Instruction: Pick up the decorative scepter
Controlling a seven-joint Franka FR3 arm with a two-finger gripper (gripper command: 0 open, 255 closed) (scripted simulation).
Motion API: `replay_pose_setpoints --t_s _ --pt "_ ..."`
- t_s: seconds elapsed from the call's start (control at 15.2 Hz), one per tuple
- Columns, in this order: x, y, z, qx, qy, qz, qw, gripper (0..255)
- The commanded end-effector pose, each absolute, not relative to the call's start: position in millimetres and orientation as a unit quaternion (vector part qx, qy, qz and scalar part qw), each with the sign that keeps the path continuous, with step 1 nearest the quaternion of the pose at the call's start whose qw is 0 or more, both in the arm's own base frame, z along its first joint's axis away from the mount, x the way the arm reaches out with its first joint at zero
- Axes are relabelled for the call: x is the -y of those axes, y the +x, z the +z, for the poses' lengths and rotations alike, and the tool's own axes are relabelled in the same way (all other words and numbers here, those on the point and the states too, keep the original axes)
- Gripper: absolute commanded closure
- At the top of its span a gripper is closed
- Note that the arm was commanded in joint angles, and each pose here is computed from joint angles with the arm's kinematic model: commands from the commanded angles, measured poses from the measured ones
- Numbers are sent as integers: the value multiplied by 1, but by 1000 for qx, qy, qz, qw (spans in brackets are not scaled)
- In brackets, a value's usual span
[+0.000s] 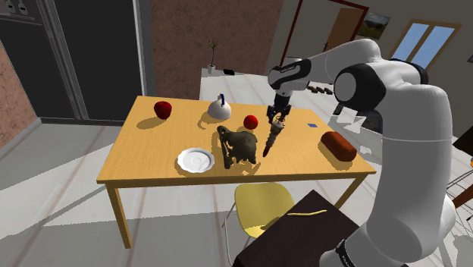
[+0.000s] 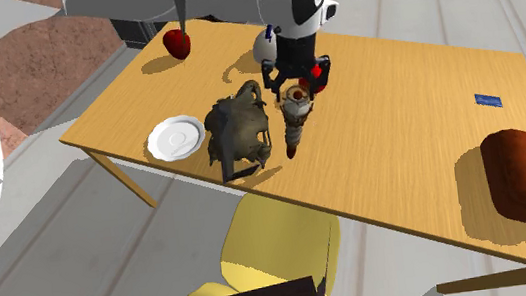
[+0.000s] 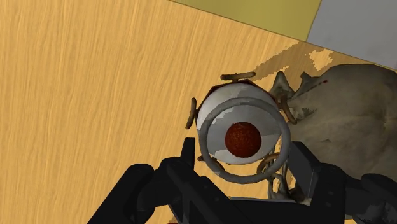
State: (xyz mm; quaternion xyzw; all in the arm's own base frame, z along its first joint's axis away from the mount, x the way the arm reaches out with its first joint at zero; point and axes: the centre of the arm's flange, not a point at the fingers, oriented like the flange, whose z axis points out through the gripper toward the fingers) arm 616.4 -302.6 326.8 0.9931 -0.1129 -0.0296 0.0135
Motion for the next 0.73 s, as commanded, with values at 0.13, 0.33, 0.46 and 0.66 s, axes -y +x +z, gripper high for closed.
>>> replay_pose_setpoints --t_s 0.13,0.33,0.46,0.66 --pt "302 616 348 113 993 -30 13 255" --pt "302 616 364 113 993 -30 13 255" --pt "302 616 374 113 993 -30 13 255" --pt "302 616 380 113 993 -30 13 255"
